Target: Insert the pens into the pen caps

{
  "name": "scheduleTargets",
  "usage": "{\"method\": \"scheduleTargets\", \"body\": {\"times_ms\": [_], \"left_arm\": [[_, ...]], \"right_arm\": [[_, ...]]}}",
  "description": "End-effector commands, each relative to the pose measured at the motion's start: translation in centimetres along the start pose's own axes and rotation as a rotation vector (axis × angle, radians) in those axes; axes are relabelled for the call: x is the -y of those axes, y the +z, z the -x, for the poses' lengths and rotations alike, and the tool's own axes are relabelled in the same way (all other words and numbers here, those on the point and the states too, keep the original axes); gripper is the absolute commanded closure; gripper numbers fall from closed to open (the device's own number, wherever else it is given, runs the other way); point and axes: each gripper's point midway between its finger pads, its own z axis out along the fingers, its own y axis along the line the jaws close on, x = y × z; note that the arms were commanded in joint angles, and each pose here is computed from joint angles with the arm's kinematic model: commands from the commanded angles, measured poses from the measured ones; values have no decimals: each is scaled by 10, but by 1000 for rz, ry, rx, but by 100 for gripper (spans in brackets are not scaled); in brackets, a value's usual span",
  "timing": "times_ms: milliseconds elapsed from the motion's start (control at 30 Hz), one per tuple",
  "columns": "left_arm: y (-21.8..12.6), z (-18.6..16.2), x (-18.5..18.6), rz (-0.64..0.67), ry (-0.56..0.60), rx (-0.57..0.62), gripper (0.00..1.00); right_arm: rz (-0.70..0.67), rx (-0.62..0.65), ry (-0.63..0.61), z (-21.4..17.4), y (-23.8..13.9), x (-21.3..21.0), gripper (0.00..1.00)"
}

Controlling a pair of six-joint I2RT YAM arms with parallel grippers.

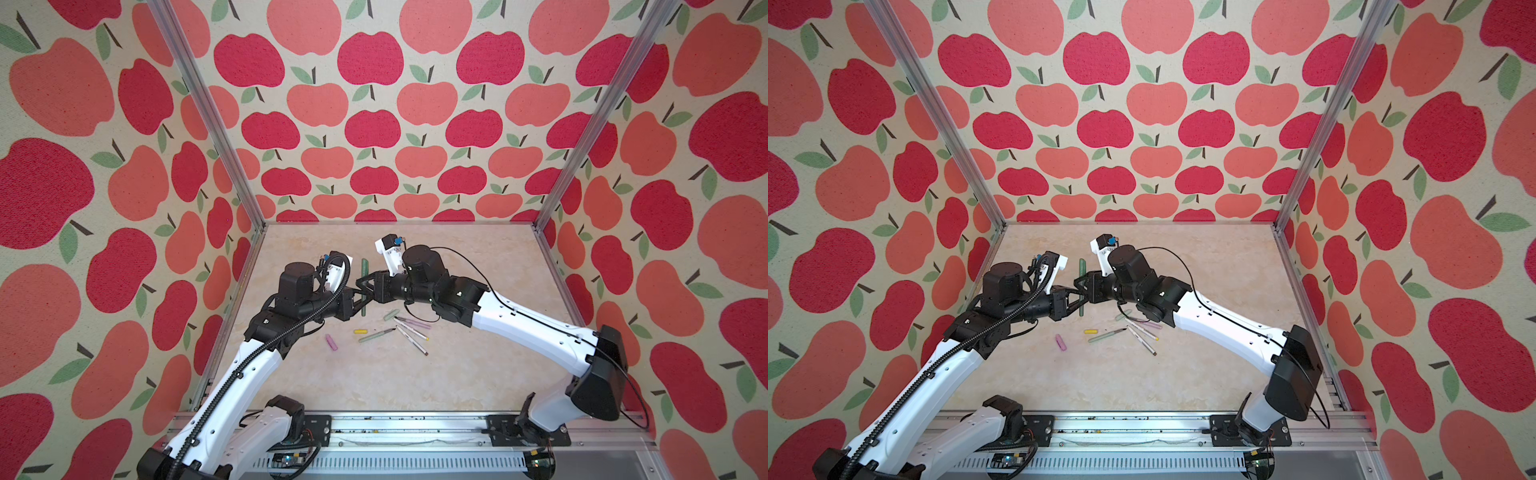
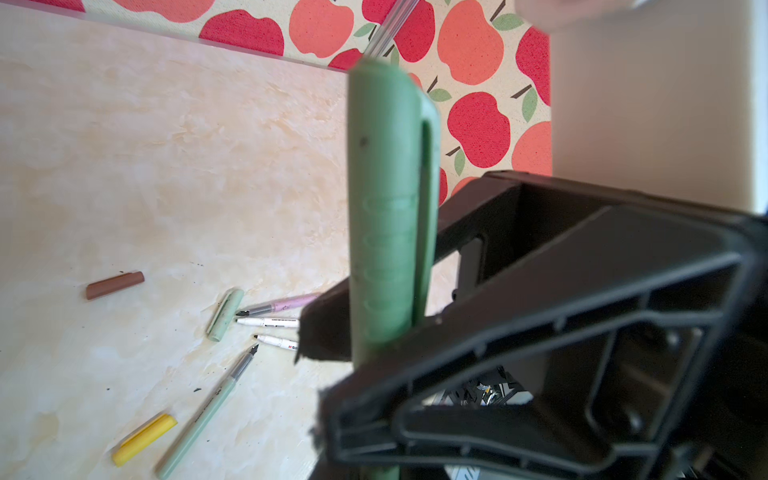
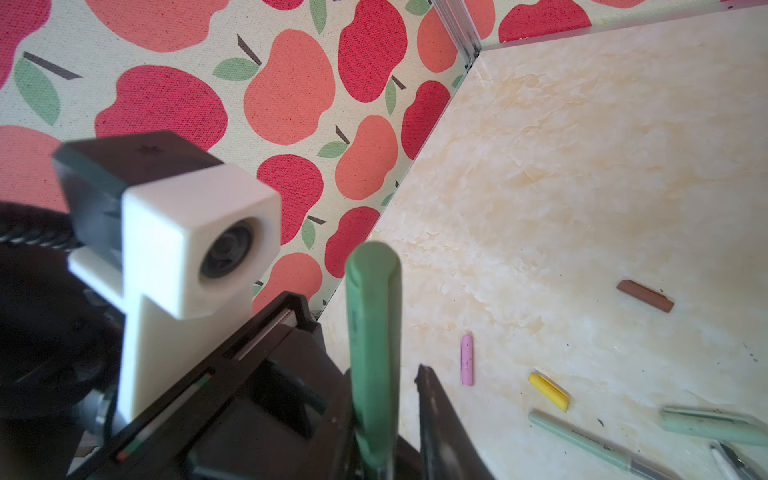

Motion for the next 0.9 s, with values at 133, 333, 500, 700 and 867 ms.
{"method": "scheduleTargets", "body": {"times_ms": [133, 333, 500, 700, 867], "left_arm": [[-6, 45, 22, -38, 139, 176, 100], [-3, 48, 14, -11, 112, 199, 100], [-2, 45, 8, 11, 86, 200, 80], [0, 23, -5, 52, 57, 139, 43], [-4, 1, -14, 74, 19, 112, 38]], "right_arm": [[-83, -194, 6, -54, 11, 25, 81], [-89, -186, 1, -50, 10, 24, 88], [-132, -171, 16, -42, 7, 35, 89], [-253, -141, 80, -25, -12, 78, 90], [-362, -158, 121, -19, -28, 130, 89]]}}
